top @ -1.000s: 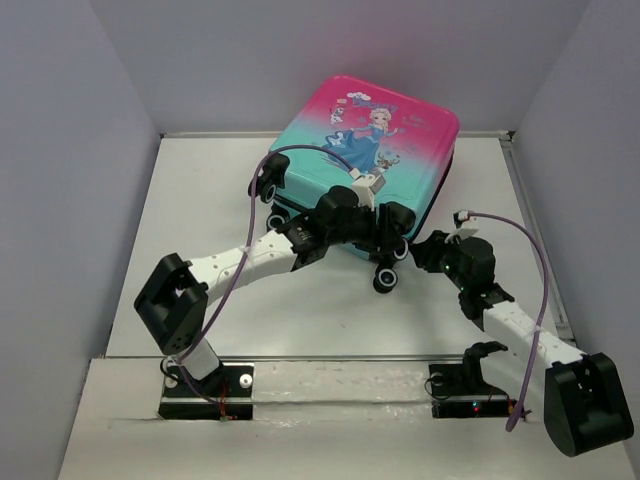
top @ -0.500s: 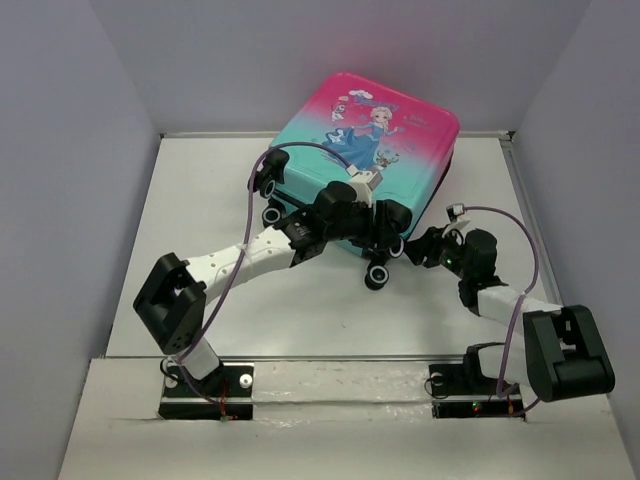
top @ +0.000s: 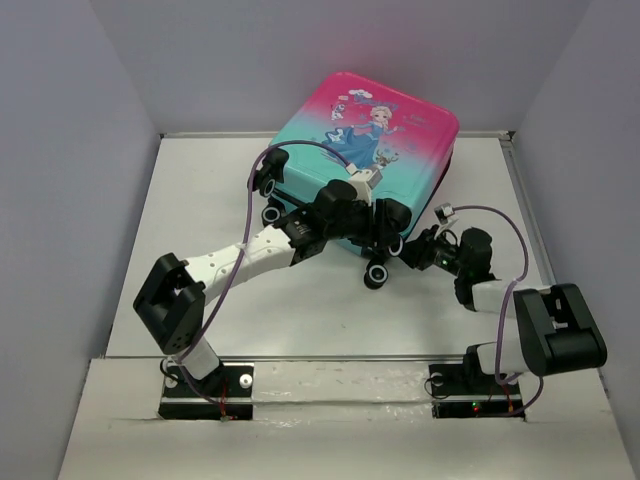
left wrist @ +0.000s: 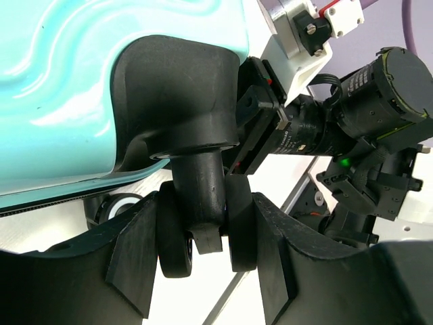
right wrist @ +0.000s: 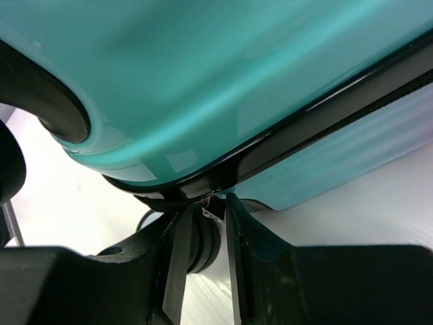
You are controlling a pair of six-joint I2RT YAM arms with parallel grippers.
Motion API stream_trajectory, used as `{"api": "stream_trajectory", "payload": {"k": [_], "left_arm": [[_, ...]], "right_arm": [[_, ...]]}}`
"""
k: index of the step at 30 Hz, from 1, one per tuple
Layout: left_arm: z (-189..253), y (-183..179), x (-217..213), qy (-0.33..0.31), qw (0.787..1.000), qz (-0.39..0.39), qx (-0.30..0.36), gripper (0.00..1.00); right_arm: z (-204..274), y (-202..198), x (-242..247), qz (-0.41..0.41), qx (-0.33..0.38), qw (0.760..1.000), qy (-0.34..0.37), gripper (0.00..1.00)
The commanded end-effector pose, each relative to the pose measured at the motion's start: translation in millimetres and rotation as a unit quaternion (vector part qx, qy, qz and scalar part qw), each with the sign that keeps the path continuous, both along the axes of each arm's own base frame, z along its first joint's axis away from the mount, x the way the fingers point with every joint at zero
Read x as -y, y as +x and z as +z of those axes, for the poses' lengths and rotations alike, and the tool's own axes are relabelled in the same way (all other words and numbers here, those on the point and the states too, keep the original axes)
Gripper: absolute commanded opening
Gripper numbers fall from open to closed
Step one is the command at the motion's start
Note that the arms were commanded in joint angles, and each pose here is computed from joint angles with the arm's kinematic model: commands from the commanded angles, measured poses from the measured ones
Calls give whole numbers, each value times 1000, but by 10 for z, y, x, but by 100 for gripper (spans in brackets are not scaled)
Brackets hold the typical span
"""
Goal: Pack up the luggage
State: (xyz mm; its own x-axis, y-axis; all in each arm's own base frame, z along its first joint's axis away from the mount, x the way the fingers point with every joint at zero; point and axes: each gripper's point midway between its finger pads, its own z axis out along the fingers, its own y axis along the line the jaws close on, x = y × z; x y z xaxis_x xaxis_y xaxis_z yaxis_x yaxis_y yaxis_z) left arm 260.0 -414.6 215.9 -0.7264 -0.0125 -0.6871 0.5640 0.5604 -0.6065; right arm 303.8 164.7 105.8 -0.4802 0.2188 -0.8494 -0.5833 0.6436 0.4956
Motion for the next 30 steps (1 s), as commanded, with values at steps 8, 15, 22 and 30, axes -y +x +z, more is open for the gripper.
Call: {"api": "stream_trajectory", "payload": {"k": [8, 15, 22, 30], "left_arm": [[1102, 225, 137, -115, 986, 8, 117, 6], [1231, 347, 252, -138, 984, 5, 114, 6], [1537, 391, 509, -192, 976, -20, 103, 6], [1857, 345, 914, -252, 964, -43, 78, 6]], "right_arm": [[645, -11, -134, 24, 123, 990, 65, 7], [635, -245, -221, -24, 105, 993, 57, 7], [576, -518, -563, -55, 74, 992, 88, 7], [700, -613, -1319, -77, 81, 979, 168, 7]]}}
